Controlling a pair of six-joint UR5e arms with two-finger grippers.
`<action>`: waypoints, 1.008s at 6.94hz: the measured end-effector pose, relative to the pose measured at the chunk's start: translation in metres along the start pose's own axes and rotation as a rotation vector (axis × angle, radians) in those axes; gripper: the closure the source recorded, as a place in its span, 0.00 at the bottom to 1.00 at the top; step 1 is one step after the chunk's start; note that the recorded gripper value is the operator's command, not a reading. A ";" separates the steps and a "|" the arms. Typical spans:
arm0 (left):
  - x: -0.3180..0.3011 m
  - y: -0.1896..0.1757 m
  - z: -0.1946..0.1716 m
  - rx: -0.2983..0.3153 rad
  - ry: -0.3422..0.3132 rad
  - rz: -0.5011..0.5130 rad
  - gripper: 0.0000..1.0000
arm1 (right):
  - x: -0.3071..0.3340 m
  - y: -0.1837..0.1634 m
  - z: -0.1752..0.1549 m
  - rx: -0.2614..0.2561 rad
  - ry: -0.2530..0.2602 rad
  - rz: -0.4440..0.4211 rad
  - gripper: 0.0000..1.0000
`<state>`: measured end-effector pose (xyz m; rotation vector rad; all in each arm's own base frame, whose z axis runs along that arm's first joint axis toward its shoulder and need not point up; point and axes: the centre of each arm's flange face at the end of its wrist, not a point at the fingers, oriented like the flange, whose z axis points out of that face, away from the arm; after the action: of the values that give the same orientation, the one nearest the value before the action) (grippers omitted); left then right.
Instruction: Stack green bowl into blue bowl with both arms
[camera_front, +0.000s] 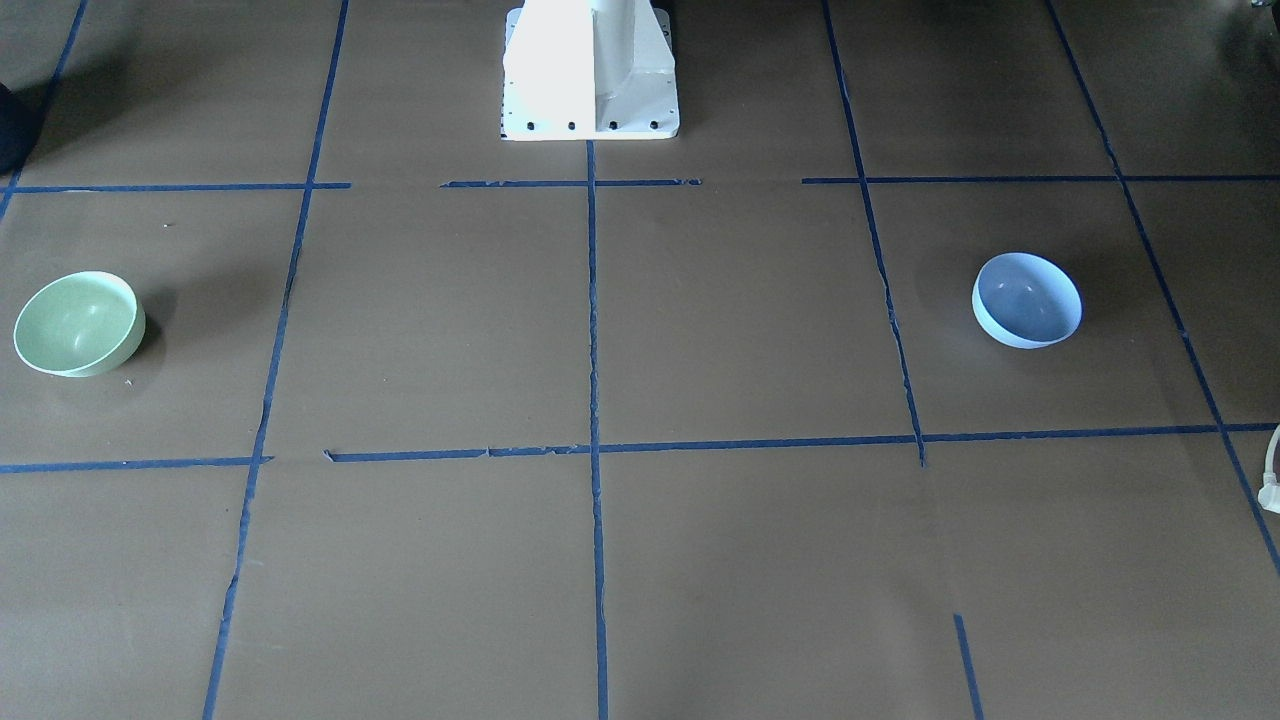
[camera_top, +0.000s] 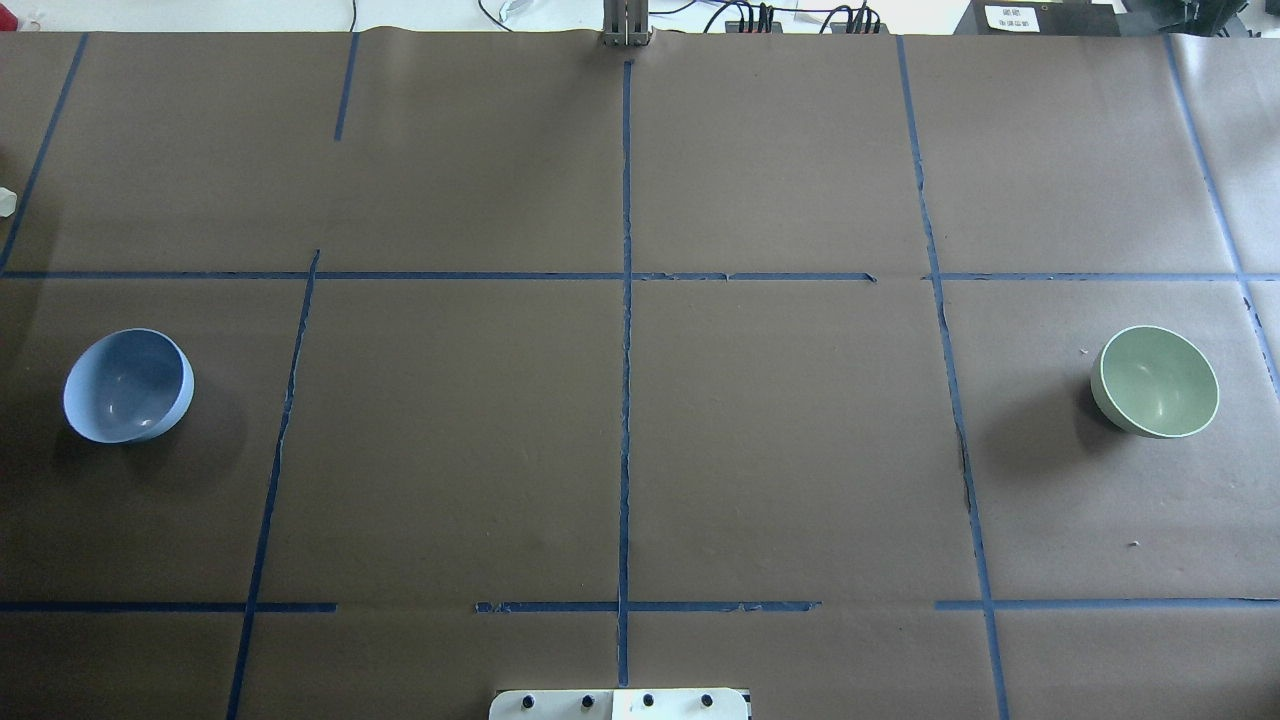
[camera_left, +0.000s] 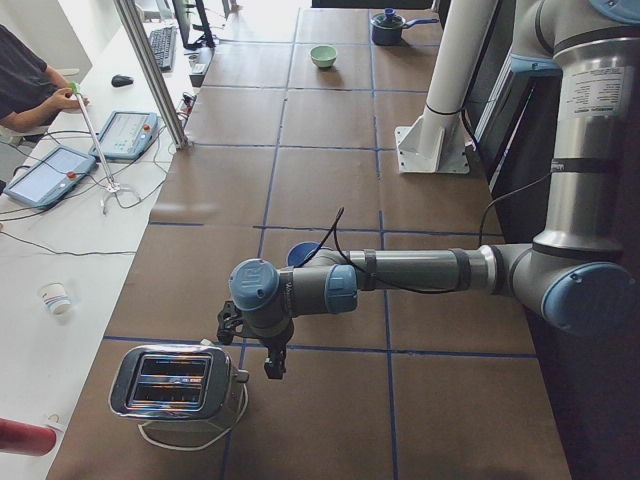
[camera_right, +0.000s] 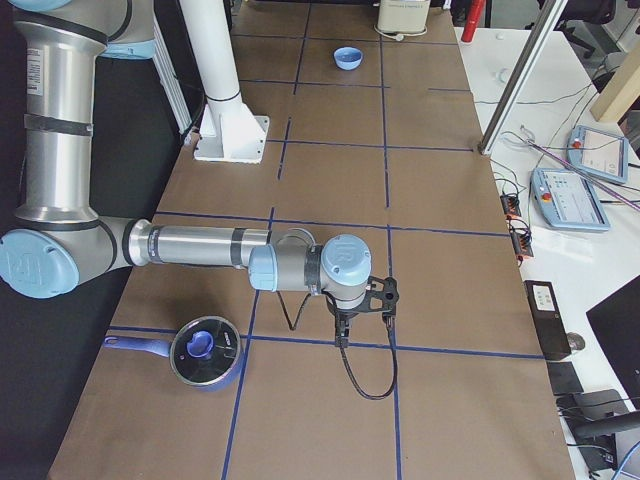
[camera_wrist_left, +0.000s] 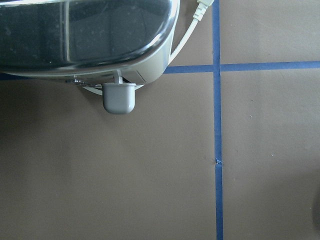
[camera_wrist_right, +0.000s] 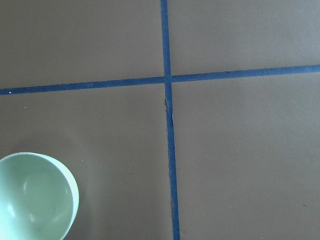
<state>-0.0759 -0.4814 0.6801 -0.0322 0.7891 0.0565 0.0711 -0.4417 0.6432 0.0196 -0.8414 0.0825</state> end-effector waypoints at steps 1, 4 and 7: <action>0.000 0.000 0.000 0.000 0.000 0.000 0.00 | 0.000 0.000 0.000 0.001 0.000 -0.001 0.00; 0.001 -0.001 -0.001 0.002 0.000 0.002 0.00 | -0.001 -0.001 -0.001 0.002 0.000 -0.001 0.00; 0.001 -0.002 -0.002 0.003 -0.001 0.003 0.00 | 0.000 -0.001 0.000 0.001 -0.002 0.000 0.00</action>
<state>-0.0760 -0.4830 0.6781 -0.0278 0.7885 0.0583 0.0710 -0.4425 0.6427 0.0204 -0.8429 0.0832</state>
